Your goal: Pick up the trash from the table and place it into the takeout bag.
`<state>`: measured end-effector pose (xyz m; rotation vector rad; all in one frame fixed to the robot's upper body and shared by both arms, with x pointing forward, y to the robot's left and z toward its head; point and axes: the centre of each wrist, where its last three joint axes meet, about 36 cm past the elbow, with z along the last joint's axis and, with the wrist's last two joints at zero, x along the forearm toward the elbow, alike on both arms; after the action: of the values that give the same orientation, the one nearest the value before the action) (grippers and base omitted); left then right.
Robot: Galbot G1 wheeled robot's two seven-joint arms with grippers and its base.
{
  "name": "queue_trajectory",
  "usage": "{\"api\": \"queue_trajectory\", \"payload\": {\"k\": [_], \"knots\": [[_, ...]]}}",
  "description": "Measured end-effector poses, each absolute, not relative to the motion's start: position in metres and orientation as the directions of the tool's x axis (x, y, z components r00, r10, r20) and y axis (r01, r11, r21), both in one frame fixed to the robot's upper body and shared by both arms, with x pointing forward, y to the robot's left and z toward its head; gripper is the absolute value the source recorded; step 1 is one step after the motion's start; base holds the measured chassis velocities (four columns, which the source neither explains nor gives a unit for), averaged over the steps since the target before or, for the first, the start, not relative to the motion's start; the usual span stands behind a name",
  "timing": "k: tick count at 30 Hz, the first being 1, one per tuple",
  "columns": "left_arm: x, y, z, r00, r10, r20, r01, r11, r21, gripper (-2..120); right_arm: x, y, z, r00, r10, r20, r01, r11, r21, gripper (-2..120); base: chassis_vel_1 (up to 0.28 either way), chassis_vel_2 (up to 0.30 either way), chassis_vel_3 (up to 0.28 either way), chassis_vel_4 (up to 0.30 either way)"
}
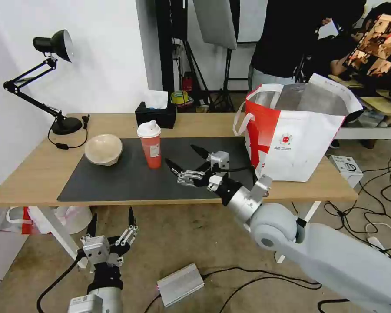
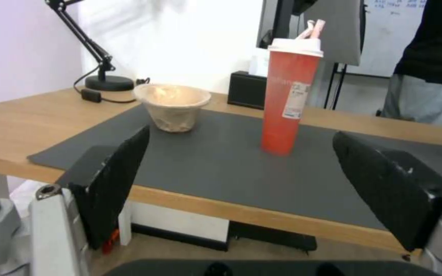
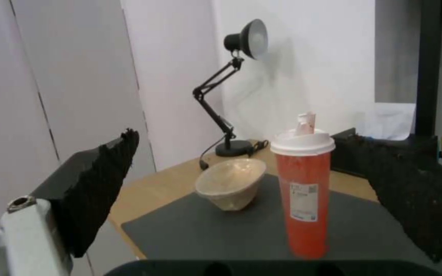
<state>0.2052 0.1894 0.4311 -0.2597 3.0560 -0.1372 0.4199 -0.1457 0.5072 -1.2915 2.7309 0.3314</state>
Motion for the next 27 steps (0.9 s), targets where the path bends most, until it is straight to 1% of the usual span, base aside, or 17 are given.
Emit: {"api": "queue_trajectory", "payload": {"k": [13,27], "knots": [[0.206,0.190,0.431,-0.983,-0.172,-0.063,-0.166,0.982,-0.094,95,0.428,-0.133,0.500,-0.625,-0.765,-0.155,-0.780,0.608,0.147,100,0.000,0.000,0.000,0.000],[0.206,0.190,0.431,-0.983,-0.172,-0.063,-0.166,0.982,-0.095,95,0.440,-0.114,0.492,-0.652,-0.748,-0.119,-0.758,0.644,0.103,100,0.000,0.000,0.000,0.000]]}}
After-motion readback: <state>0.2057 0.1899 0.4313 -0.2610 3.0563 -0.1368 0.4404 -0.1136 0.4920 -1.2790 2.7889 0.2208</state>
